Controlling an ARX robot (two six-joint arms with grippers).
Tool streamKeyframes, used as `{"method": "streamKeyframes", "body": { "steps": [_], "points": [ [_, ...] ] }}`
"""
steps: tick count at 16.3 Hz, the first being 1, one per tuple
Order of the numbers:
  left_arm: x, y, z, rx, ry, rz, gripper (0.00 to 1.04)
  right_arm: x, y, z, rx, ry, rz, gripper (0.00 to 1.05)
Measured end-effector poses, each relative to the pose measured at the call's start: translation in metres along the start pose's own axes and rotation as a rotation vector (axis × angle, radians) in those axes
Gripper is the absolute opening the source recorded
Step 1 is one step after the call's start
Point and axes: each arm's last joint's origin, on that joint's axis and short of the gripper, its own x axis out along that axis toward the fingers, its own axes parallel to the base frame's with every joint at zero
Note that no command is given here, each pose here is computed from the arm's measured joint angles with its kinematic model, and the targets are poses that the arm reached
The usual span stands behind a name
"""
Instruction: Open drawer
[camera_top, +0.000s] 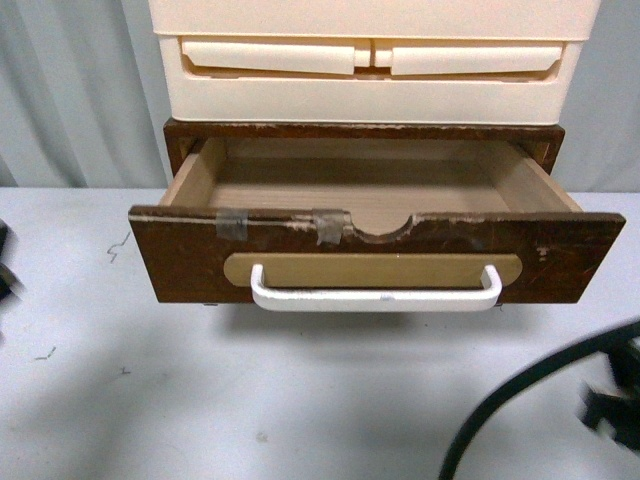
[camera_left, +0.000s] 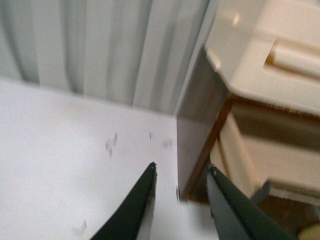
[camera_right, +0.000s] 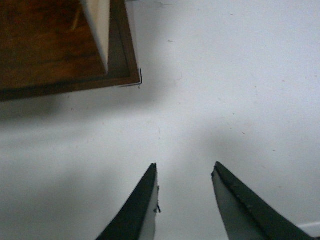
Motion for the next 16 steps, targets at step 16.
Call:
{"method": "streamKeyframes", "body": {
  "steps": [16],
  "points": [
    [-0.075, 0.042, 0.038, 0.209, -0.043, -0.035, 0.02, -0.11, -0.043, 0.064, -0.118, -0.364, 0.058, 0.02]
  ]
}}
